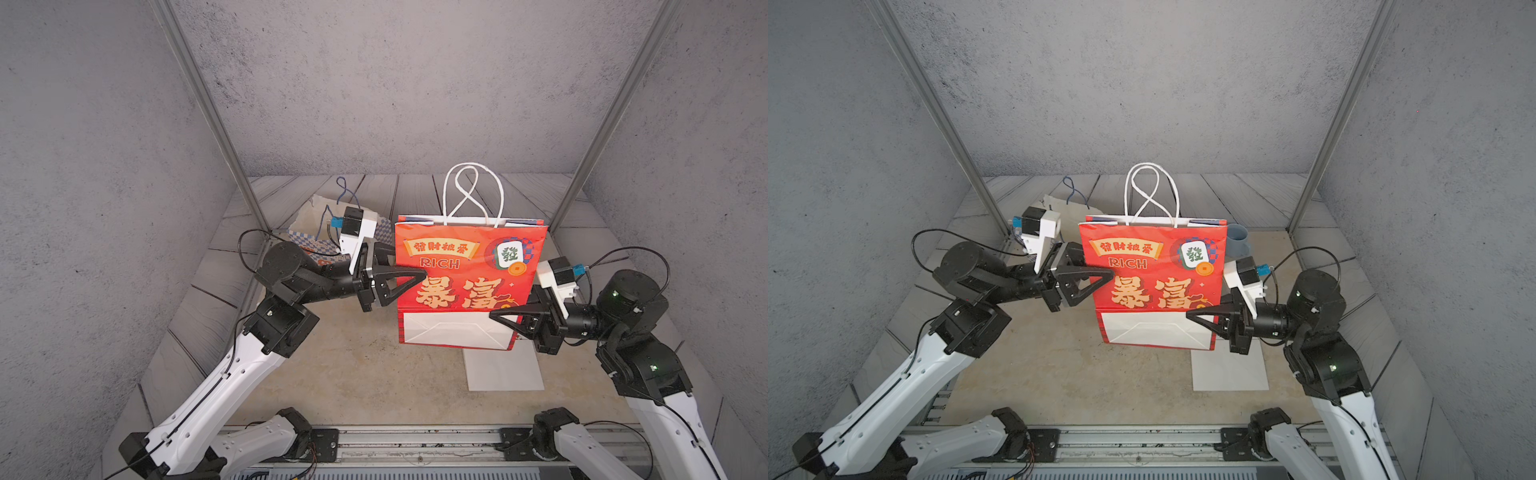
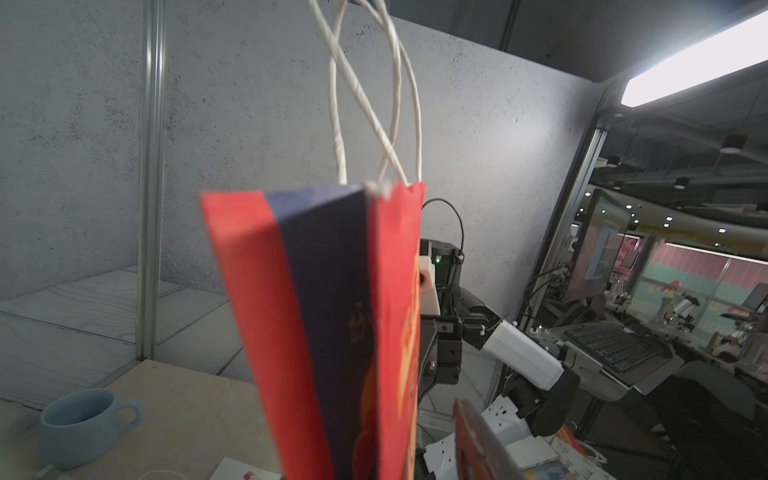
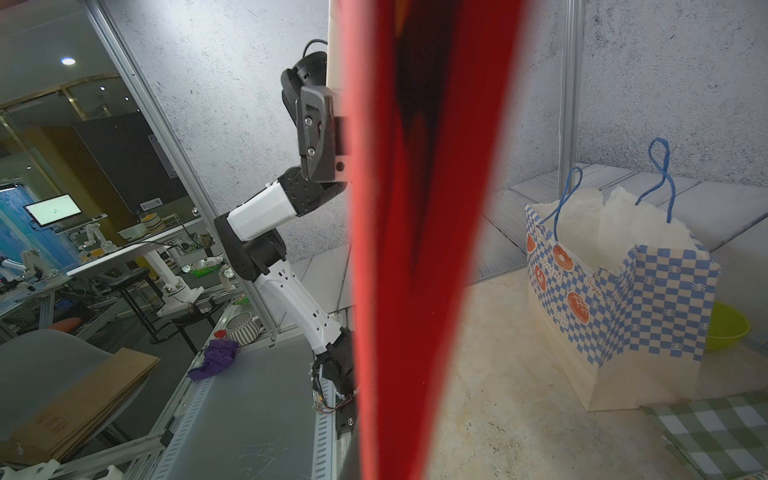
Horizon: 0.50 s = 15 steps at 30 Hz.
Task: Put away the paper bag
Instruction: Press the paper bag.
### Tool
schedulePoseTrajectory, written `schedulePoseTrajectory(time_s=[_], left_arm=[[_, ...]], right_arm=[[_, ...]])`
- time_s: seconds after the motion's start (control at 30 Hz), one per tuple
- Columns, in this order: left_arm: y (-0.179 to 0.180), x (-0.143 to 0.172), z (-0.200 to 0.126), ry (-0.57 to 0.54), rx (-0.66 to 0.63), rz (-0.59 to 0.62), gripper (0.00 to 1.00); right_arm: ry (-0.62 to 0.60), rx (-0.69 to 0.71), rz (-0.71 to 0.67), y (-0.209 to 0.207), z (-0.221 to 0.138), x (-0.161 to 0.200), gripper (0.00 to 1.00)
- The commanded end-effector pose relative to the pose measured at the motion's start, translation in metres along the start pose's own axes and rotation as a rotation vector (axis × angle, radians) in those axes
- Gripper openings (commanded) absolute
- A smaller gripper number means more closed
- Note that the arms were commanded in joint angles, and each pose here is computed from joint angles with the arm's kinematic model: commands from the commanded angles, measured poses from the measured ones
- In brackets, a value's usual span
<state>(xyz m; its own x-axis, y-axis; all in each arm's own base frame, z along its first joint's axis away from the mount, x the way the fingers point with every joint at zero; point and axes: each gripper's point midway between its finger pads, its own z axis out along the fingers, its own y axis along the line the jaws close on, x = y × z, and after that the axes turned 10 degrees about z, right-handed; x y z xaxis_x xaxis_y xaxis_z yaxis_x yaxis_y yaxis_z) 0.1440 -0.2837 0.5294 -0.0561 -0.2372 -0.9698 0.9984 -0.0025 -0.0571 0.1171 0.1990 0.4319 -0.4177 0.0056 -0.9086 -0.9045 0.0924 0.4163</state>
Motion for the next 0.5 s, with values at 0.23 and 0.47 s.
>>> schedulePoseTrajectory(time_s=[0.23, 0.47], left_arm=[[-0.01, -0.025, -0.001, -0.01, 0.006, 0.085, 0.32], [-0.016, -0.032, 0.0, -0.014, 0.041, 0.097, 0.01]], right_arm=[[0.022, -0.036, -0.008, 0.01, -0.001, 0.007, 0.0], [0.026, -0.04, -0.004, 0.011, 0.0, 0.008, 0.0]])
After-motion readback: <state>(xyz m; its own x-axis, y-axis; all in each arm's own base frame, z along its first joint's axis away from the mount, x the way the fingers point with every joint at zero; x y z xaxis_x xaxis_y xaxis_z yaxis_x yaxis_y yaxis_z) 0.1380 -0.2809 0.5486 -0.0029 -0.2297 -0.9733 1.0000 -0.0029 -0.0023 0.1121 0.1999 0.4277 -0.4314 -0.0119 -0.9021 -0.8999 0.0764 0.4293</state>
